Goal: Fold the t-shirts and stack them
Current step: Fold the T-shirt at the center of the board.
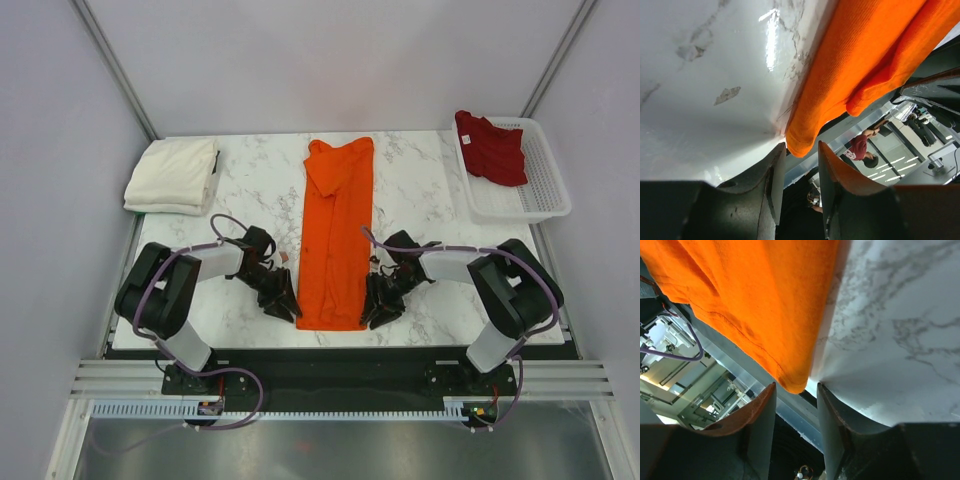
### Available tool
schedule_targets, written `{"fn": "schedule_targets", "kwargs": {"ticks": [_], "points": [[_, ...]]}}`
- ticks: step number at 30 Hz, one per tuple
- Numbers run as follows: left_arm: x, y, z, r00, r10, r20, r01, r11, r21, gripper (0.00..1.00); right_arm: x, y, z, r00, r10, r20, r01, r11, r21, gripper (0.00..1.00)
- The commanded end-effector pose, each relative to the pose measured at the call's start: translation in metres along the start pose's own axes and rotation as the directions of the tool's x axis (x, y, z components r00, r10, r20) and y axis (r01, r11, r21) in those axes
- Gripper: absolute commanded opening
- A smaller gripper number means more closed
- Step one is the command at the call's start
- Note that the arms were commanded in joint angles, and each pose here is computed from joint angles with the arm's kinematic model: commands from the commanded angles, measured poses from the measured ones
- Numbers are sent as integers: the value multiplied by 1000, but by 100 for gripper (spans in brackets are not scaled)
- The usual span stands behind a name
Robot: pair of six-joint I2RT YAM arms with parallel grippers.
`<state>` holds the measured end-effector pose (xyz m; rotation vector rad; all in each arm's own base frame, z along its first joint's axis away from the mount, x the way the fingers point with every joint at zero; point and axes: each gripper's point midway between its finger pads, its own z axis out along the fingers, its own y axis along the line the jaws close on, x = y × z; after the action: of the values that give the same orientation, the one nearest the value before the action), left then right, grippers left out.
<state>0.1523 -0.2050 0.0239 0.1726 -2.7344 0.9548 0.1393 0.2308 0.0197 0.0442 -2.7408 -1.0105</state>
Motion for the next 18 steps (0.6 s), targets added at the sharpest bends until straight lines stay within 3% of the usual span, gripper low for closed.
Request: {"fn": "schedule_targets", "kwargs": {"ticks": [1,8,10,14,15,18], "points": [[-4,-11,2,1000,-13,-4,13,999,33,39,-8,8,4,1000,-26,6,26,1000,-7,45],[1,-12,6,1000,-10,-27,11,999,43,30,-13,9,9,999,-36,11,36,999,-10,39],[0,-13,6,999,-6,-32,7,999,50,25,-14,9,8,999,-38,13,38,999,-13,28],[1,-16,6,999,1,-34,1,998,63,10,-15,11,3,998,-52,36,52,998,-18,22],[1,-17,6,999,4,-32,-2,998,65,2,-14,11,3,998,-50,38,51,999,-17,20],[-1,-22,3,1000,19,-16,-17,997,77,2,-19,12,-4,997,-51,61,53,998,-36,2]]}}
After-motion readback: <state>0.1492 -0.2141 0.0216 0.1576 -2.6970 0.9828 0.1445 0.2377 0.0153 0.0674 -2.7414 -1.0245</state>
